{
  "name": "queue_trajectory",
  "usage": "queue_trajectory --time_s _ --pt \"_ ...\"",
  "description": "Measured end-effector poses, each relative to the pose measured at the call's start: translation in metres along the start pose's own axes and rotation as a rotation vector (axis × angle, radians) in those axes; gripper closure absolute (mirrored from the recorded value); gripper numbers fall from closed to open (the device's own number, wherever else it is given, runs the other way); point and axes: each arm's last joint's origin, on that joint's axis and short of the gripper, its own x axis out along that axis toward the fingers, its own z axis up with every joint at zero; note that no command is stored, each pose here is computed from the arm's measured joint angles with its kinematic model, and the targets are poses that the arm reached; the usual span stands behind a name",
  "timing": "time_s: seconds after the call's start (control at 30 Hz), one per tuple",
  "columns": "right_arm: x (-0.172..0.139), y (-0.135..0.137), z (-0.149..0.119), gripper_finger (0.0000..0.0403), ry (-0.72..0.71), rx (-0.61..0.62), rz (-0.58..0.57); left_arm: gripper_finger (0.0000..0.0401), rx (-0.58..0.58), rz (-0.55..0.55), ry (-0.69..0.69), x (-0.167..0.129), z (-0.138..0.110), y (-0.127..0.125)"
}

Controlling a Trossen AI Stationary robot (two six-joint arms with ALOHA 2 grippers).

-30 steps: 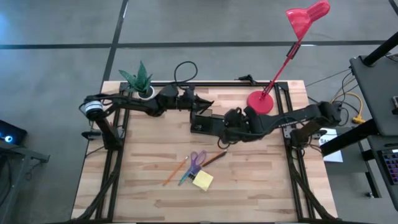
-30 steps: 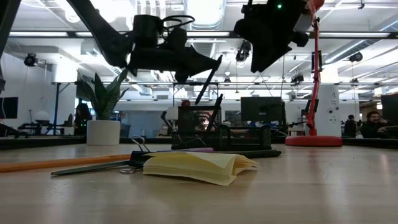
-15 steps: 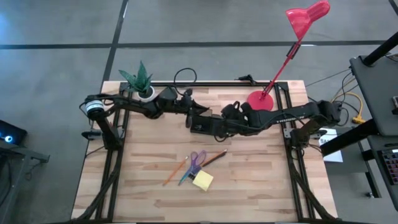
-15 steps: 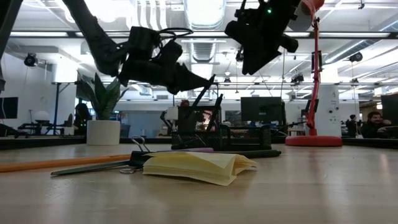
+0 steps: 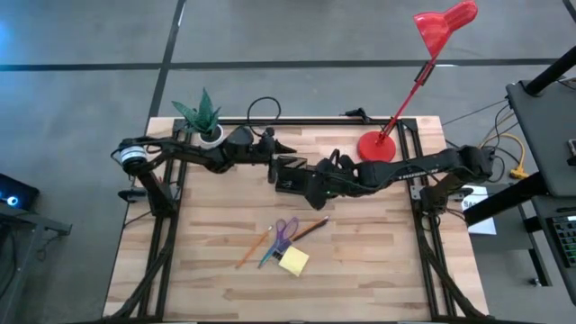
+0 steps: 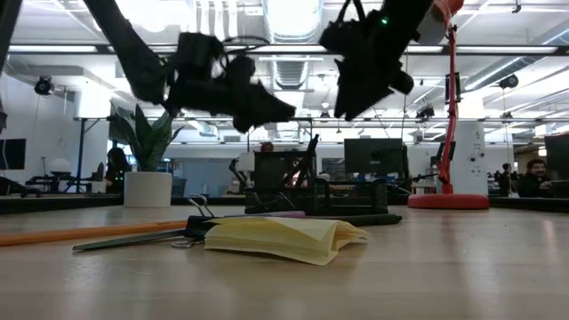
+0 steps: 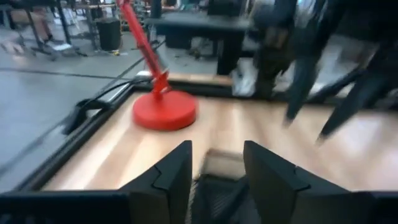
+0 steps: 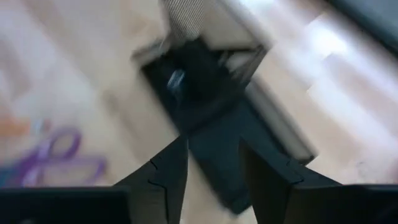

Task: Pick and place office supplies into organizer
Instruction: Put the black pen into the black desk organizer

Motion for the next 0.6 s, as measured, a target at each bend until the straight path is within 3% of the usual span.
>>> queue_trajectory --time_s 0.1,0.3,0.47,0.6 --pt "0.007 0.0 -0.017 0.0262 0.124 -0.108 0.09 0.0266 -0.08 -0.05 0.001 -0.006 0.013 -0.017" --pt "0.015 0.004 -0.056 0.026 0.293 -0.419 0.243 0.0265 -0.127 -0.134 0.179 -0.023 0.025 -0.062" --pt "0.015 0.01 -0.072 0.0266 0.281 -0.561 0.296 0.0265 -0.175 -0.04 0.331 -0.04 0.025 -0.095" --pt "0.014 0.02 -0.08 0.0268 0.223 -0.687 0.398 0.0265 -0.261 -0.044 0.337 -0.047 0.027 -0.117"
